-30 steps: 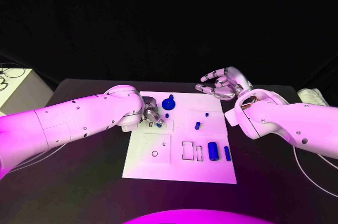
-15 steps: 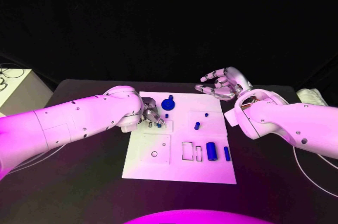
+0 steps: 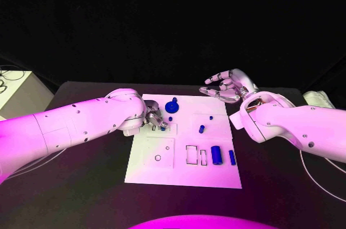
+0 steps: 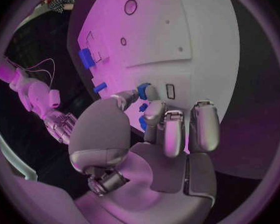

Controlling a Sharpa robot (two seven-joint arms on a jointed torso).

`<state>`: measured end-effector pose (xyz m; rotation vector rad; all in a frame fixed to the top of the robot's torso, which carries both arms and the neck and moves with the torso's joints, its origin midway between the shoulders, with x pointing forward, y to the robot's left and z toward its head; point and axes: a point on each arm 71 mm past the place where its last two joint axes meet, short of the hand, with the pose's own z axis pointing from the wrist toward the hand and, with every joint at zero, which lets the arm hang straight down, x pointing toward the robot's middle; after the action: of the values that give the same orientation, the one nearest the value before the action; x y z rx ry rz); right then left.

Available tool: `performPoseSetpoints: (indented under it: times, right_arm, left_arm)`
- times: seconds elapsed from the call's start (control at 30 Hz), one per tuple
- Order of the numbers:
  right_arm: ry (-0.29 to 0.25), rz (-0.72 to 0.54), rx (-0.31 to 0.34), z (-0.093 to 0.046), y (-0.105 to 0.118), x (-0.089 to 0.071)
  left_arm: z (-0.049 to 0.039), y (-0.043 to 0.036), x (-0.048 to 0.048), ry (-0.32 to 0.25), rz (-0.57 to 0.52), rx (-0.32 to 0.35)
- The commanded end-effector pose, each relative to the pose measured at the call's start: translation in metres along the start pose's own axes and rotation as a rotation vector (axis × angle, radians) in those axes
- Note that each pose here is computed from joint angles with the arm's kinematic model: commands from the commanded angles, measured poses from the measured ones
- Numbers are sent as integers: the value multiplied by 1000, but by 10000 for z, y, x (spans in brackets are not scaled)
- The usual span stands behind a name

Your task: Assemble the parts on the task board

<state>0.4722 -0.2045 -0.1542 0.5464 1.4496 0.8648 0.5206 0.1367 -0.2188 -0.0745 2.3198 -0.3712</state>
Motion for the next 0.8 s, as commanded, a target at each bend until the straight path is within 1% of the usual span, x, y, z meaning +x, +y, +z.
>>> performPoseSetpoints:
  times: [0.03,0.27,0.43,0.8]
  right_arm:
    - [8,-7,-15,-2,8,6]
    - [7,-8,-14,-1,4,1]
    - [5,-8,-14,1,0,-4]
    - [0,-9,-11,9,-16,-13]
  left_arm:
    - [3,10,37,16,2,4]
    - [-16,60,19,2,-6,-1]
    - [-53,74,-19,-20,-24,6]
    - [-177,34,-197,-76,-109,49]
